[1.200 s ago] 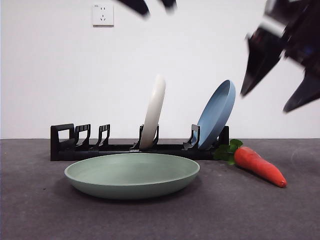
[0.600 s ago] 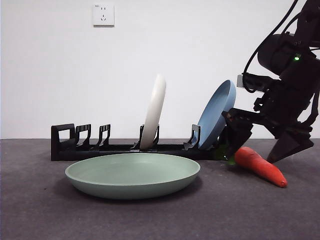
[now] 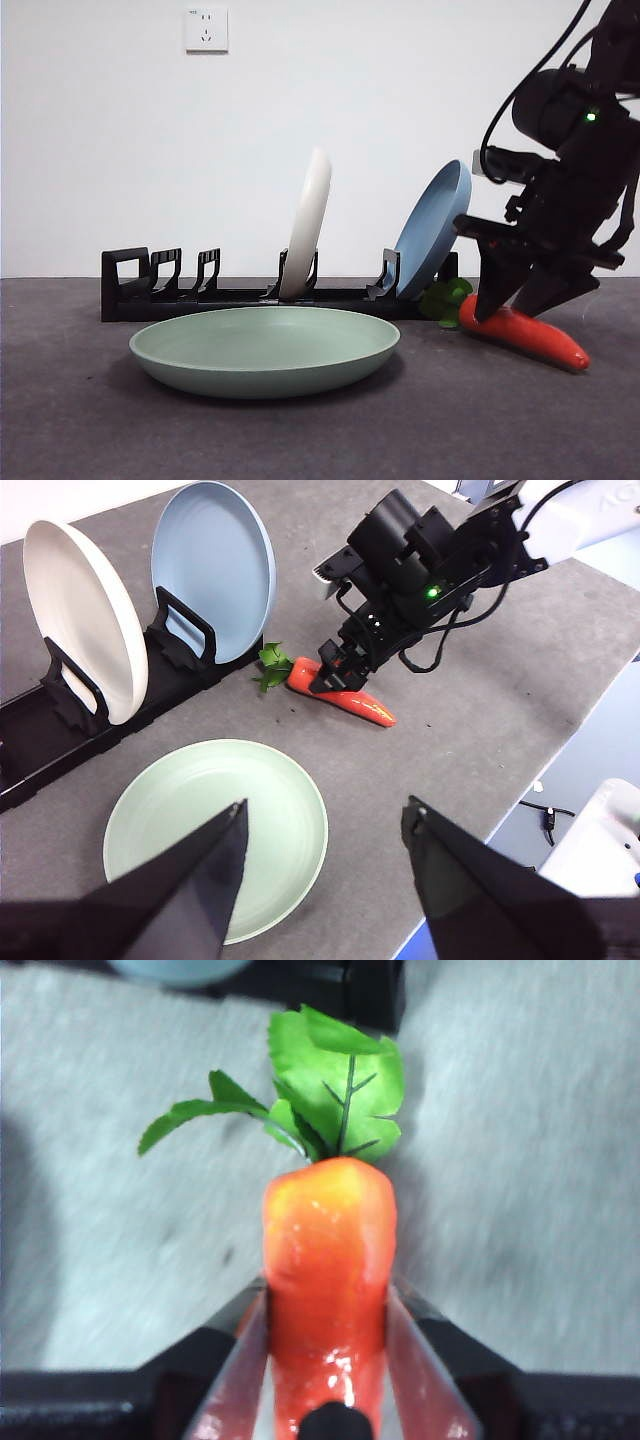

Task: Take the green plate from the plate rack,put the plate on the table,take the carrot from the table,put the carrot in the plate

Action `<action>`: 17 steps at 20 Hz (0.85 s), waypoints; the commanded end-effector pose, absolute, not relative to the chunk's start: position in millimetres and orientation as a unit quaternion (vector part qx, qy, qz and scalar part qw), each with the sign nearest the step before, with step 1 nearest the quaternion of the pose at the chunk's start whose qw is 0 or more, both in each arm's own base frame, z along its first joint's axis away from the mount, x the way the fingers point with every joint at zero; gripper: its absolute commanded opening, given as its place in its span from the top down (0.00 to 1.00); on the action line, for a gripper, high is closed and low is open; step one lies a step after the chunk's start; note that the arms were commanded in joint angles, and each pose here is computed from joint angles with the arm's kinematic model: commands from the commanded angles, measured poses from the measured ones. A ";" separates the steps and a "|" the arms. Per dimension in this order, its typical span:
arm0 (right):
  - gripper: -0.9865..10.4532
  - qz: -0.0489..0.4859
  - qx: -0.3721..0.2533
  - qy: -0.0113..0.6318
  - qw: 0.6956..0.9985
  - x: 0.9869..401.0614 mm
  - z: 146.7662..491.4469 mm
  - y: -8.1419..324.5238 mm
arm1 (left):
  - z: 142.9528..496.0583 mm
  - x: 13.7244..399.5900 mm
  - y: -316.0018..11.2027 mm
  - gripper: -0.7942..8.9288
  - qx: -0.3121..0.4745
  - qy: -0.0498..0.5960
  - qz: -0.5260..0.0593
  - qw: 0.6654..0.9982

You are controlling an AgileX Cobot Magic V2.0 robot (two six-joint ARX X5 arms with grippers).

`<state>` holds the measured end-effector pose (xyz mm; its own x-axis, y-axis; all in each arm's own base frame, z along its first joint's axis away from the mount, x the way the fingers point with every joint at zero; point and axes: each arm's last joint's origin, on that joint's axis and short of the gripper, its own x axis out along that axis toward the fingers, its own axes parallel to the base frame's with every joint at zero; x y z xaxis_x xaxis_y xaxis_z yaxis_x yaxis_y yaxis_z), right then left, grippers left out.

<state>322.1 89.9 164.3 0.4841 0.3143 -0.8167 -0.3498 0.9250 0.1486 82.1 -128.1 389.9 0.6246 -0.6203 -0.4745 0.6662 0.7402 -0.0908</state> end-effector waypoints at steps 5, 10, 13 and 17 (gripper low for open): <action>0.93 0.255 -0.009 0.396 0.882 278.2 234.4 128.0 | 390.2 81.7 -128.2 0.65 0.042 0.244 -0.356 0.901; 0.93 0.321 0.015 0.352 0.879 260.1 236.1 189.1 | 390.0 81.5 -128.1 0.65 0.043 0.246 -0.357 0.900; 0.93 0.331 0.015 0.345 0.878 258.1 219.0 217.6 | 389.9 81.5 -128.1 0.65 0.043 0.246 -0.358 0.900; 0.93 0.338 0.013 0.362 0.869 263.3 182.1 241.7 | 390.0 81.5 -128.1 0.65 0.043 0.246 -0.358 0.900</action>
<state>262.4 240.7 184.9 0.5088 0.5991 -0.6183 -0.5891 0.7660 0.2574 82.1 -128.2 389.5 0.6232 -0.6194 -0.4775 0.6665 0.7400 -0.0901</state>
